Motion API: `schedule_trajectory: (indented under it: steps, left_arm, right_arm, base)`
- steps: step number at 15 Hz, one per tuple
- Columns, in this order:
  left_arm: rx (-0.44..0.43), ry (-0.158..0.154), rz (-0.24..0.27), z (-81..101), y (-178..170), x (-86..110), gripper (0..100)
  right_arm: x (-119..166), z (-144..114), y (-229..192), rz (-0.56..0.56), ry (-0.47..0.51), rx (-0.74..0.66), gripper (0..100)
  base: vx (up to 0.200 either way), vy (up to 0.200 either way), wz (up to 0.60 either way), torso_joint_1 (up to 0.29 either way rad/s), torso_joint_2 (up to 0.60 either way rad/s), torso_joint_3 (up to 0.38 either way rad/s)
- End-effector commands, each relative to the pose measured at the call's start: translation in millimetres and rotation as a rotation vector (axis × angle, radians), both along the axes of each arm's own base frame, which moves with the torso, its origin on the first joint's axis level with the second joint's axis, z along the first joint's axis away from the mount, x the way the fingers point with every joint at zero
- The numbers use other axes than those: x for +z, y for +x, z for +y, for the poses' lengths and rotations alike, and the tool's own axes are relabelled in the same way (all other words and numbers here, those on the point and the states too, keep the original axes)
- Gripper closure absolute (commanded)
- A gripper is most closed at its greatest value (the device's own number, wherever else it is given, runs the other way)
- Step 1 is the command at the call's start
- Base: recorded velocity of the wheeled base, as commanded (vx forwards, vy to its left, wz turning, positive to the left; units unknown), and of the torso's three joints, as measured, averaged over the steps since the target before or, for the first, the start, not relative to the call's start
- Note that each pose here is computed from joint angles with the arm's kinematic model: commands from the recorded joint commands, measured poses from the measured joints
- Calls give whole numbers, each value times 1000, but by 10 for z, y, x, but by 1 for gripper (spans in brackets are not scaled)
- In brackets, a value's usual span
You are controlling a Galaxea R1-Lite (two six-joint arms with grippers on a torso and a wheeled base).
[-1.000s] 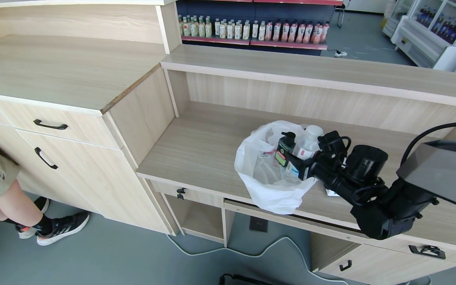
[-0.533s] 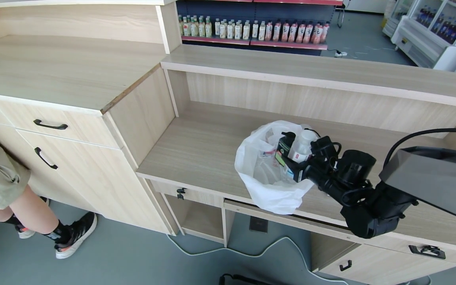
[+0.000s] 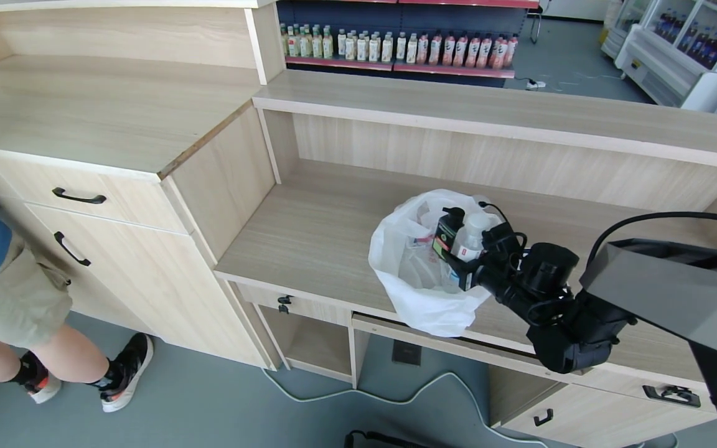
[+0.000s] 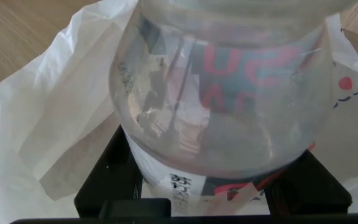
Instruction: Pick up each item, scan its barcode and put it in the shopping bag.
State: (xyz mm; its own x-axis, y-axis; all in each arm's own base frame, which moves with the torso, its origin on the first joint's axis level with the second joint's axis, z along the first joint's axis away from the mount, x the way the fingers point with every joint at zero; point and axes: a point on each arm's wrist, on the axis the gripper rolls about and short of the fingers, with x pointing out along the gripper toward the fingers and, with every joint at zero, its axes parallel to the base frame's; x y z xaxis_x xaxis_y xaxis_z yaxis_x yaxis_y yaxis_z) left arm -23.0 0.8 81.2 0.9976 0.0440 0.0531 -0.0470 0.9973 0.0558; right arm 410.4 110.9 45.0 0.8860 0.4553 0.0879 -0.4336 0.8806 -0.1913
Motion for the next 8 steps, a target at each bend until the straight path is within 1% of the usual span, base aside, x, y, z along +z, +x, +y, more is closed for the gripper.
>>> schedule_trajectory:
  steps: [1,8]
  left_arm:
    - [0,0,0,0,-1,0,0]
    - [0,0,-2,0,-1,2,0]
  right_arm:
    - [-47,-17,-1,11,-7,-3,100]
    - [-57,-8,-20,20,-13,3,100]
  base:
    - [0,0,0,0,0,0]
    - [0,0,0,0,0,0]
